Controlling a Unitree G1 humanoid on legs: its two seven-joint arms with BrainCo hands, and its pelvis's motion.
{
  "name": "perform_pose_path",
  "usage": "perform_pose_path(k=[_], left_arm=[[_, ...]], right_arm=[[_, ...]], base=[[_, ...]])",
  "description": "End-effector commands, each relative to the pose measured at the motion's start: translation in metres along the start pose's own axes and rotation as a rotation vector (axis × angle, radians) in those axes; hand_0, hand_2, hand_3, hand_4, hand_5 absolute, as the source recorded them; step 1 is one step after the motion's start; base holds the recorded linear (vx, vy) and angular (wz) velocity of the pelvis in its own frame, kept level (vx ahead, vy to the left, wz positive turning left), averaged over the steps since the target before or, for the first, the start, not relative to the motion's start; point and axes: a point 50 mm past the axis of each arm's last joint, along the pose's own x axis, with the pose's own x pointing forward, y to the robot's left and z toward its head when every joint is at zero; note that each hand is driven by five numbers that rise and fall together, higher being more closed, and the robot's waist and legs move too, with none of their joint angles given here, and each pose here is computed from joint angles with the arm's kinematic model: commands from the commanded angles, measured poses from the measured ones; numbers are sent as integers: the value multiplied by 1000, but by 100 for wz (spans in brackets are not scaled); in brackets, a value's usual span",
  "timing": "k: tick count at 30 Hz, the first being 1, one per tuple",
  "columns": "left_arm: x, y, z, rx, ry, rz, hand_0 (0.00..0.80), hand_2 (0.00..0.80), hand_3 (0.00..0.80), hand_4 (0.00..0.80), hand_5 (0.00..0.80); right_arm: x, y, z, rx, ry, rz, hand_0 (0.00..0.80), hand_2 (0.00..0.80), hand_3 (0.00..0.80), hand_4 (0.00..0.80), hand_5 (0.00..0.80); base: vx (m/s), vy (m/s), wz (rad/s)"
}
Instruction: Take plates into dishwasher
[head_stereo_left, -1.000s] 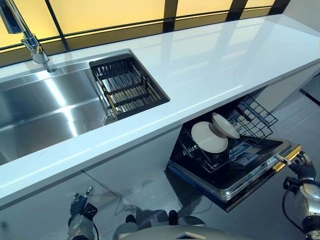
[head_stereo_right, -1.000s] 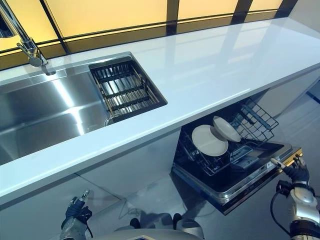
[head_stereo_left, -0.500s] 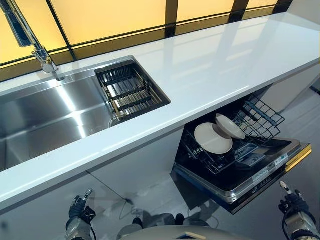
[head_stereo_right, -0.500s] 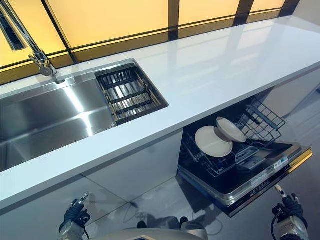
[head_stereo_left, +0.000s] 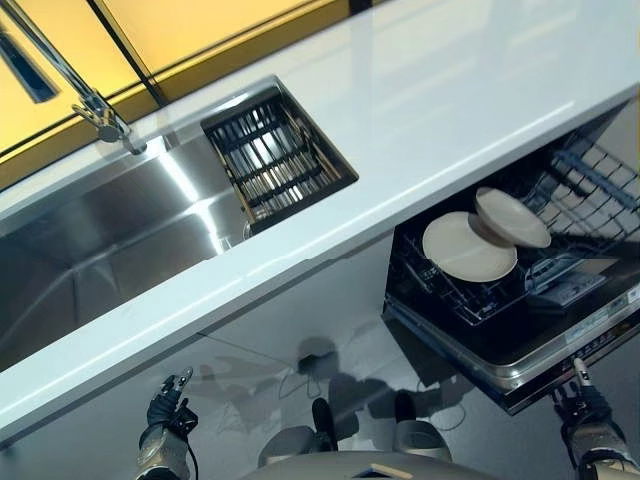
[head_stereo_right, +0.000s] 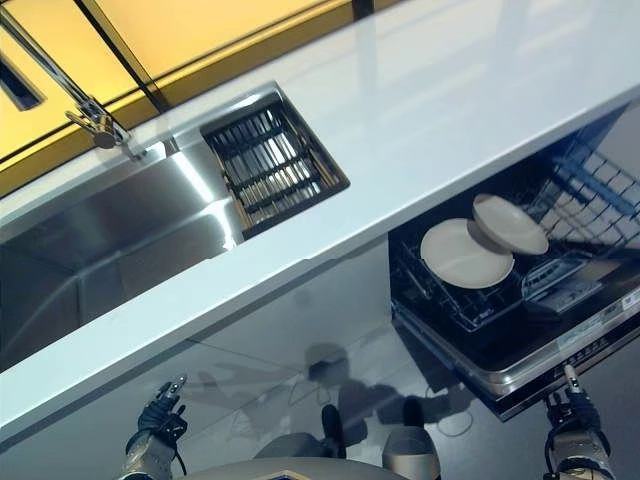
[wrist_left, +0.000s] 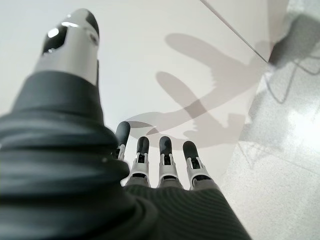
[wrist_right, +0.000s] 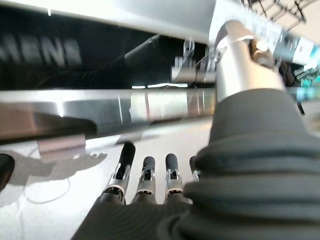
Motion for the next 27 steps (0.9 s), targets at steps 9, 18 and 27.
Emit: perform_pose_path(k=[9, 18, 27], left_arm=[[8, -31, 17, -29, -88, -99, 0, 0, 0, 0, 0], [9, -27, 21, 12, -81, -101, 0, 0, 0, 0, 0], [10, -25, 23, 45, -80, -86, 0, 0, 0, 0, 0]], right_arm=[[6, 113, 20, -110, -89, 616, 0, 0, 0, 0, 0], [-19, 204, 40, -227, -227, 975, 0, 0, 0, 0, 0], [-43, 257, 50, -218, -263, 1137, 0, 0, 0, 0, 0]], base=[[14, 16, -6], [15, -16, -5], [28, -37, -5]])
